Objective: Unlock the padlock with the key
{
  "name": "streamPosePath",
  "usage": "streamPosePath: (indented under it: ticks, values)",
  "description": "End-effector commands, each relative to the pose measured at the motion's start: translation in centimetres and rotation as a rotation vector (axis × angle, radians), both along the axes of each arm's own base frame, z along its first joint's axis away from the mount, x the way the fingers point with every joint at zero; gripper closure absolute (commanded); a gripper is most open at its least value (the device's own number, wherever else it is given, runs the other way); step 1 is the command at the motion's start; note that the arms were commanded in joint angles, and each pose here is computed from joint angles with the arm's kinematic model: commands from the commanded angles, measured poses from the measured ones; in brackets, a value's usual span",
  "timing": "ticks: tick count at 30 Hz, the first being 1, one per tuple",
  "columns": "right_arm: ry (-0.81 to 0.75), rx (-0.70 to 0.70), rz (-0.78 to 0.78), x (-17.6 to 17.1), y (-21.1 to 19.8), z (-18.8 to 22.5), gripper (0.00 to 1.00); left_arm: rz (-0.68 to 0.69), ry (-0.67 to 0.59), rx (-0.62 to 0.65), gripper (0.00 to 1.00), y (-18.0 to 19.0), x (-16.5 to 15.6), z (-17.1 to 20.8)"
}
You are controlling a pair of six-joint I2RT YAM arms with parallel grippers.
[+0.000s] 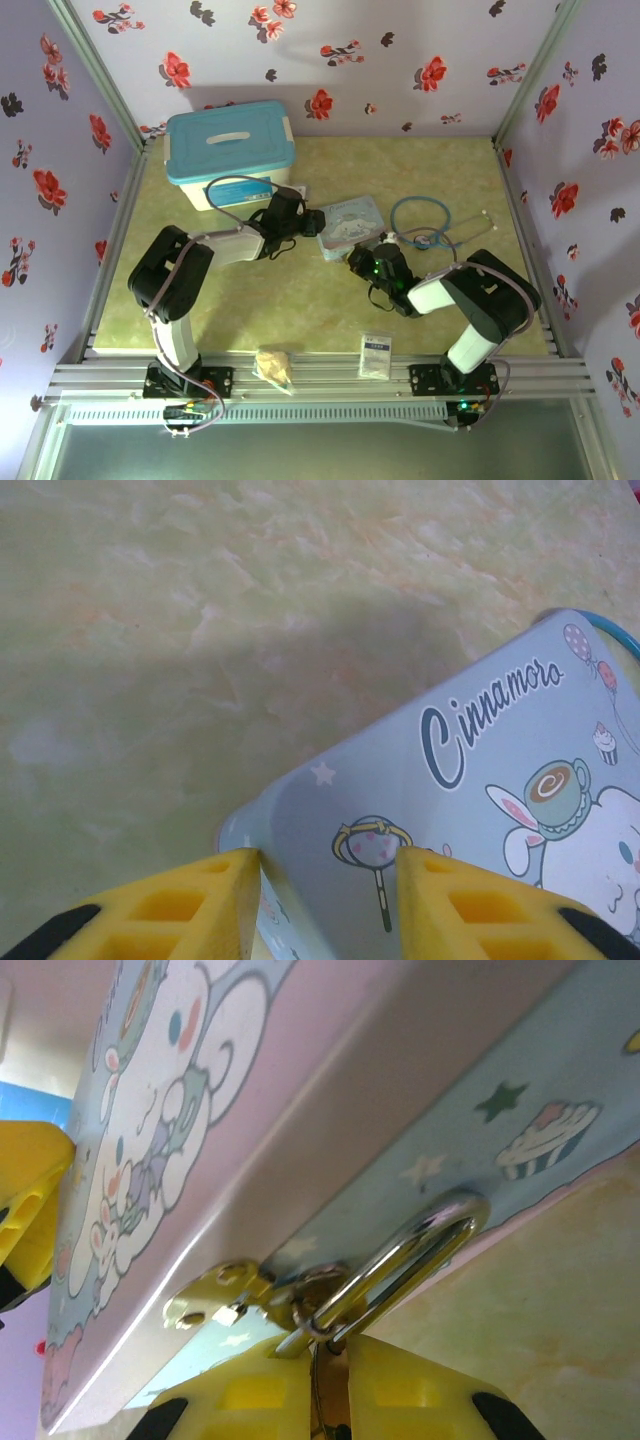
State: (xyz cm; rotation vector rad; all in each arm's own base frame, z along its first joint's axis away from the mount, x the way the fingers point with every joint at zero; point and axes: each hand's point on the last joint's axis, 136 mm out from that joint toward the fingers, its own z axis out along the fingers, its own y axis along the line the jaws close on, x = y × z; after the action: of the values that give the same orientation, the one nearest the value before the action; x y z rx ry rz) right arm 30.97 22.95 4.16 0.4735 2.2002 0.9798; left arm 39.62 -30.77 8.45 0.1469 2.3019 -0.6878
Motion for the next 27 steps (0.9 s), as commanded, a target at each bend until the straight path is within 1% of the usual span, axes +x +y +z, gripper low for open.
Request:
streamPosePath:
  ticks: [1, 11, 16, 21, 24, 27]
  values:
    - [-0.015, -0.005, -0.014, 0.2, -0.6, -0.1, 1.00, 0.074, 0.231, 0.270, 0.62, 6.2, -2.6, -9.4]
    - [-0.033, -0.002, -0.048, 0.9, -1.4, 0.6, 1.00, 0.073, 0.240, 0.282, 0.63, 6.3, -2.4, -9.9]
    - [-0.030, -0.003, -0.061, 0.9, -2.2, 0.9, 1.00, 0.081, 0.241, 0.309, 0.63, 6.7, -2.4, -10.1]
    - [-0.035, 0.051, -0.070, 1.0, -2.1, 1.6, 1.00, 0.083, 0.244, 0.310, 0.64, 6.7, -2.4, -10.3]
    - [-0.054, 0.058, -0.048, 1.1, -1.8, 2.3, 1.00, 0.081, 0.244, 0.312, 0.64, 6.7, -2.3, -10.3]
    - [-0.025, 0.058, -0.021, 0.9, -1.2, 2.2, 1.00, 0.075, 0.229, 0.307, 0.64, 6.5, -2.1, -9.8]
